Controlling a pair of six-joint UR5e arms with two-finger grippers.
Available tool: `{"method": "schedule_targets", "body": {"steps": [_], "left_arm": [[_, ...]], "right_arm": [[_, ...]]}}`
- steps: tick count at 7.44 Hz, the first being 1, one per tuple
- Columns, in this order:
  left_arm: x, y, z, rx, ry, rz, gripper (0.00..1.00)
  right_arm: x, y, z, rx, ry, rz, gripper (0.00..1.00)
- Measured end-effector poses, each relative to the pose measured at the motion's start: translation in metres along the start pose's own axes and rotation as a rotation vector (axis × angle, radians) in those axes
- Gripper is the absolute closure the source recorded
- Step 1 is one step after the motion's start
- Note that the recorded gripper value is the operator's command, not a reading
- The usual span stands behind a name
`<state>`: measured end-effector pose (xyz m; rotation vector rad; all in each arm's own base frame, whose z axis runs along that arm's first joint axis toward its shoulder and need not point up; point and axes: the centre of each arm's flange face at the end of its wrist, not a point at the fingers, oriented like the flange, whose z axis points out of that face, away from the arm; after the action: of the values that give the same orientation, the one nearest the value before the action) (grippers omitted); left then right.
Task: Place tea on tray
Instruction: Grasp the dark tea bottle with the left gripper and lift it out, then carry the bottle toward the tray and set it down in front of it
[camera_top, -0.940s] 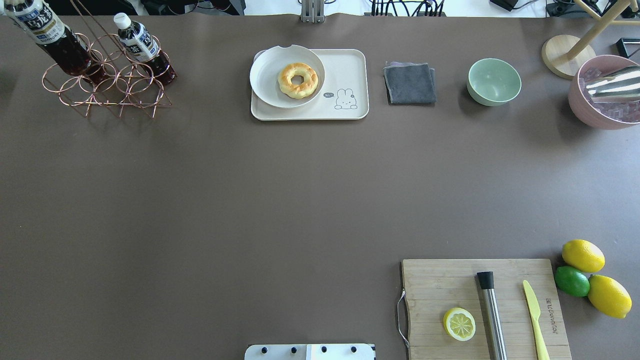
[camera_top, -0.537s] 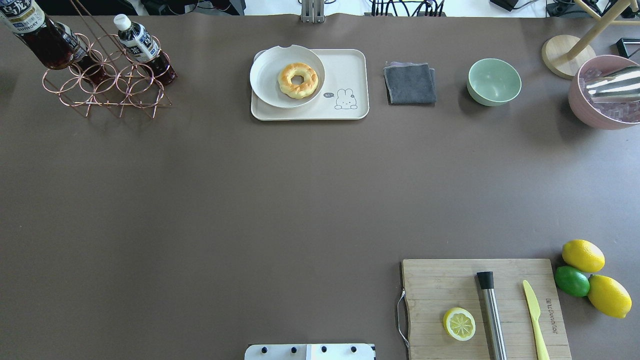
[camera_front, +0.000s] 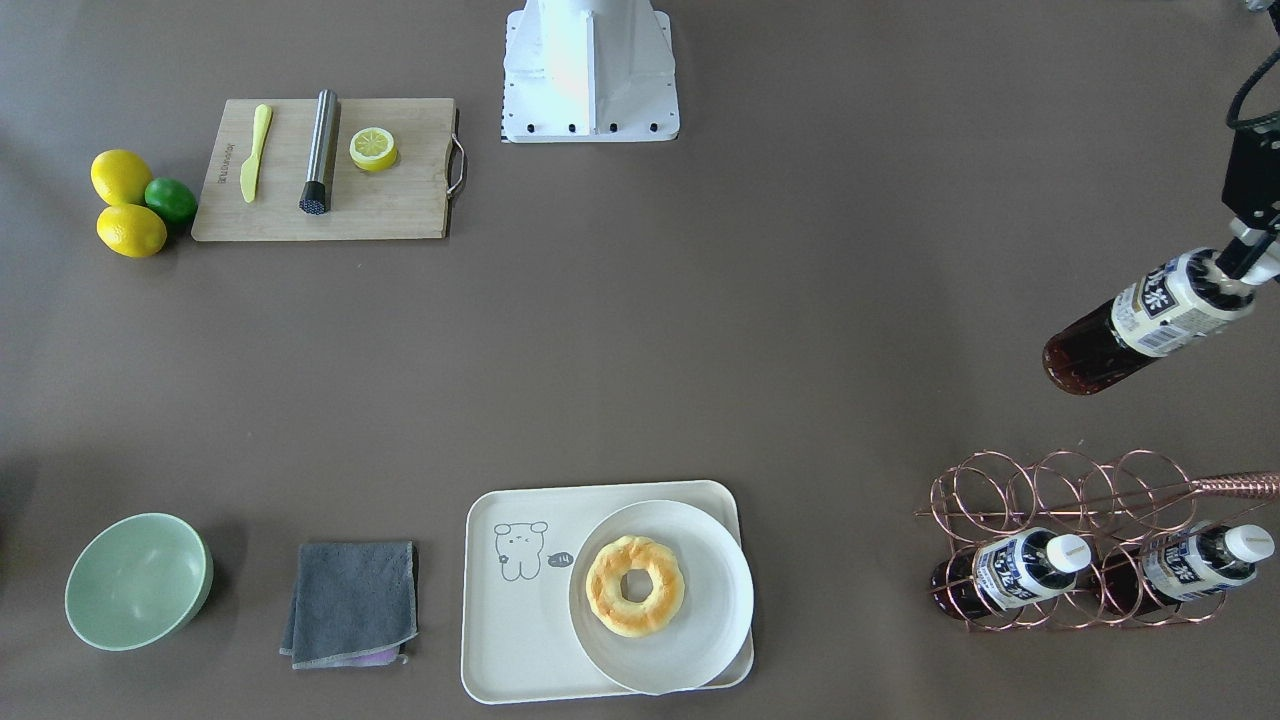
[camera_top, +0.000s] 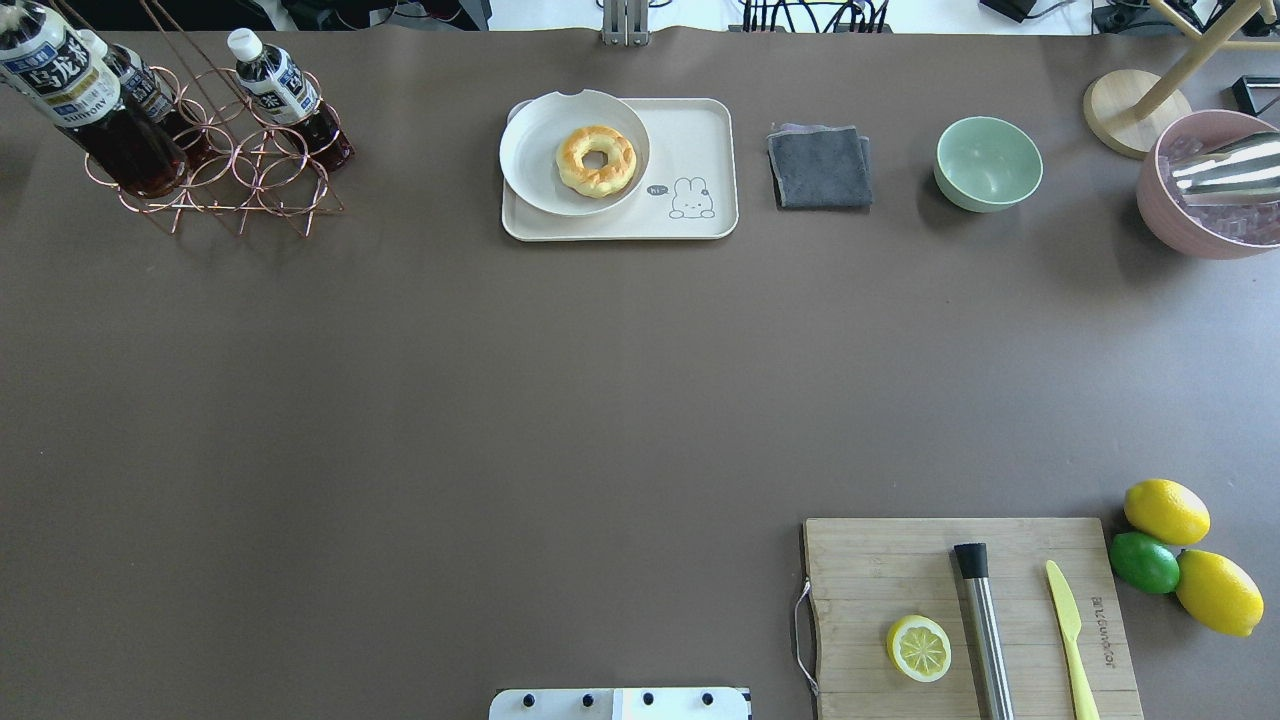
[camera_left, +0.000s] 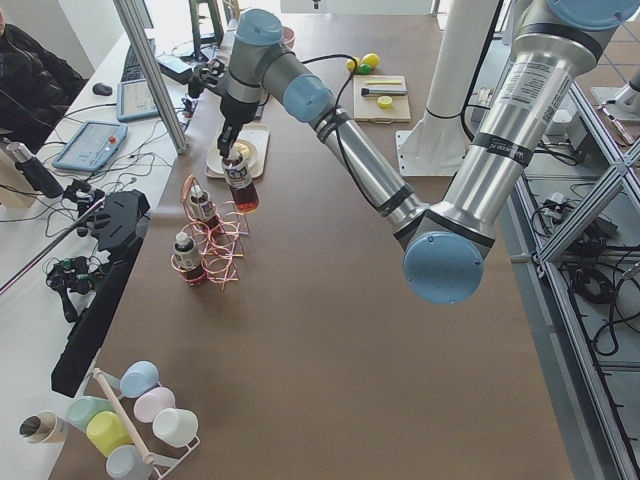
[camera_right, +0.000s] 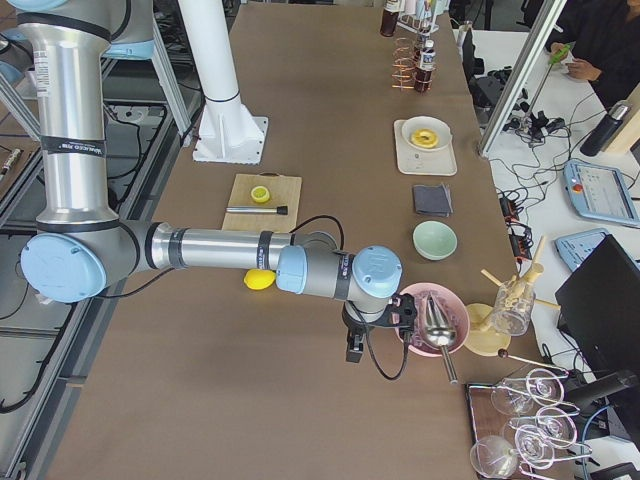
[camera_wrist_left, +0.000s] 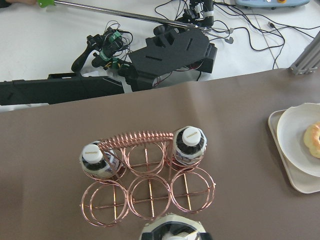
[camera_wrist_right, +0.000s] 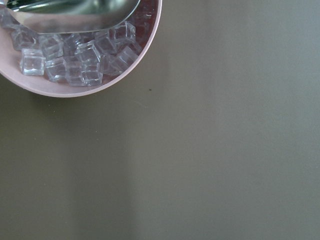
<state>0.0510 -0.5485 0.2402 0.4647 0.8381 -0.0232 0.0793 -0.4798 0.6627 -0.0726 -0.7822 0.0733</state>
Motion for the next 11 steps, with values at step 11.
{"method": "schedule_targets", "body": {"steps": [11], "left_arm": [[0.397, 0.089, 0.105, -0.026, -0.033, -0.201, 1.0]], "right_arm": [[-0.009, -0.001, -0.009, 0.02, 0.005, -0.02, 0.0]]}}
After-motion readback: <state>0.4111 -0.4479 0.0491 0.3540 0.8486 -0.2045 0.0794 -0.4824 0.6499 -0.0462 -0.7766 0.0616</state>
